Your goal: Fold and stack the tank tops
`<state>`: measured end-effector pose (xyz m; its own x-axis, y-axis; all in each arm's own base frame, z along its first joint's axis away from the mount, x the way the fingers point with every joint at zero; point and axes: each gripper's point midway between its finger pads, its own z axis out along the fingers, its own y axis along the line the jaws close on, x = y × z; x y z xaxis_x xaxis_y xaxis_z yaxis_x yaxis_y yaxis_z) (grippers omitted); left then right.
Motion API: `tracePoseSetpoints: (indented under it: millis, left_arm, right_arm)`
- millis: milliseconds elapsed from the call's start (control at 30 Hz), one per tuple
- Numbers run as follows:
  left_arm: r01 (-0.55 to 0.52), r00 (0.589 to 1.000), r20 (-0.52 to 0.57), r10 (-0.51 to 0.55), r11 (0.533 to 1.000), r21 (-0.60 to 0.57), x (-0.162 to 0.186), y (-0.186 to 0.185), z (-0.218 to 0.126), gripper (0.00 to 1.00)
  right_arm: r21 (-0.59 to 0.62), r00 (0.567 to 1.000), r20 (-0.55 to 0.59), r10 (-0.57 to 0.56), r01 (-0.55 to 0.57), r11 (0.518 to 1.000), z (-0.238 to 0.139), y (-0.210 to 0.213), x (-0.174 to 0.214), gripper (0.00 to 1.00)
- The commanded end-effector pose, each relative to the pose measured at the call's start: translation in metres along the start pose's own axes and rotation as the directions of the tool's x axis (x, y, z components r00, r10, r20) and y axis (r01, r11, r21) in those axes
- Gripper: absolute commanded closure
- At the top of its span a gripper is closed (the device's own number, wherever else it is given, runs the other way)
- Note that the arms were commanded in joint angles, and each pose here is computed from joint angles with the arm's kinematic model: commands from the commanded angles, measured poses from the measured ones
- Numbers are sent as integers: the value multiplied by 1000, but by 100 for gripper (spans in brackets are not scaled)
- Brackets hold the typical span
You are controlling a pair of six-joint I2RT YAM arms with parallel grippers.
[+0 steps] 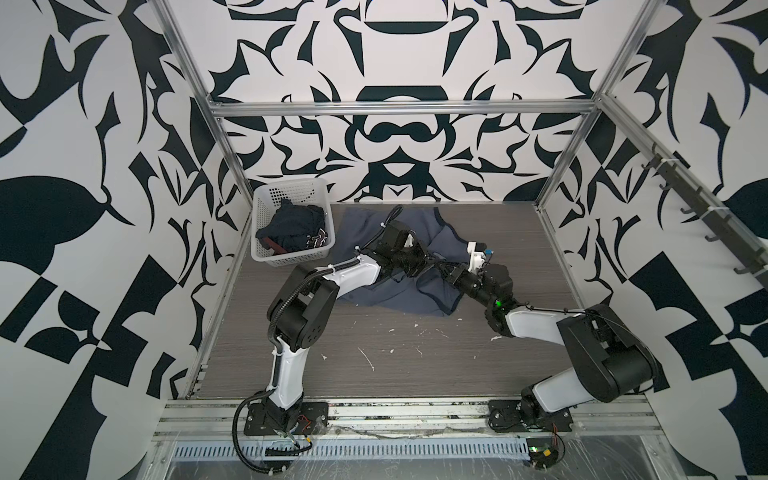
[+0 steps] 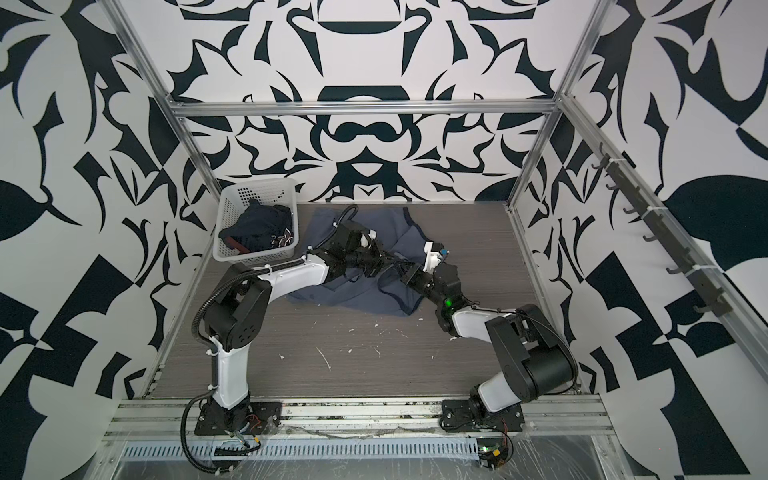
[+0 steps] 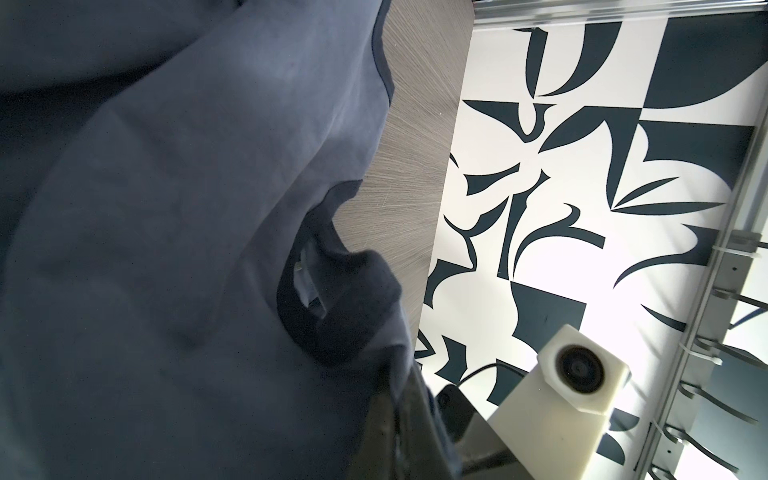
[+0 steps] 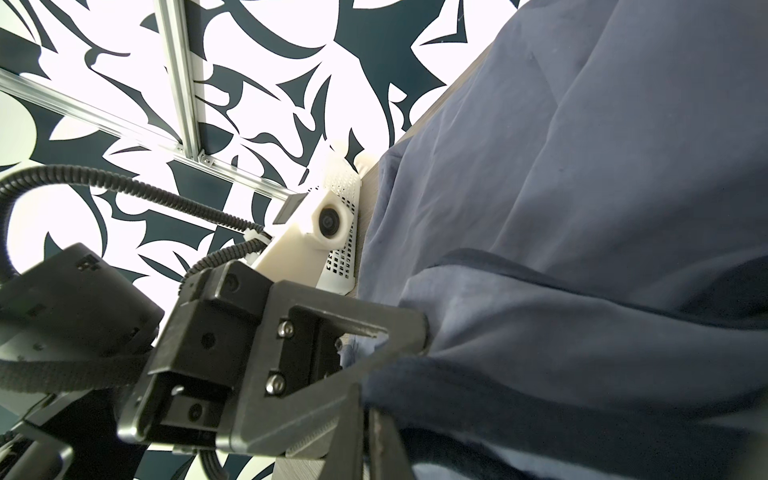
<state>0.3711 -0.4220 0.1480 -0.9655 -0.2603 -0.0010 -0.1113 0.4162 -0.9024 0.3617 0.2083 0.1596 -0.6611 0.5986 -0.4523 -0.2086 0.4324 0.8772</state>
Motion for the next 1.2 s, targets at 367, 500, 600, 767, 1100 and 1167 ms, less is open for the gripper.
tracePoseSetpoints:
  millis: [367, 500, 600, 767, 1100, 1167]
  left_arm:
    - [-241, 959, 83, 272, 933, -267, -16, 4, -61, 38]
    - [-252, 922, 173, 347, 875, -413, -35, 31, -116, 31]
    - [-194, 905, 218, 366, 810, -554, -45, 74, -162, 30]
    - [-52, 893, 290, 345, 719, -693, -43, 142, -233, 30]
    - [175, 901, 393, 182, 677, -715, -17, 226, -283, 37]
    - [171, 911, 378, 164, 686, -707, -11, 231, -278, 38]
  right_arm:
    - [277, 984, 177, -20, -30, 960, -66, -22, -62, 100]
    - [388, 970, 236, -59, -39, 921, -104, -34, -85, 100]
    - [472, 959, 283, -27, -114, 874, -132, -57, -95, 100]
    - [538, 915, 401, 41, -272, 798, -179, -100, -108, 100]
    - [553, 856, 483, 184, -461, 694, -206, -158, -110, 100]
    - [562, 858, 478, 190, -465, 684, -206, -163, -108, 100]
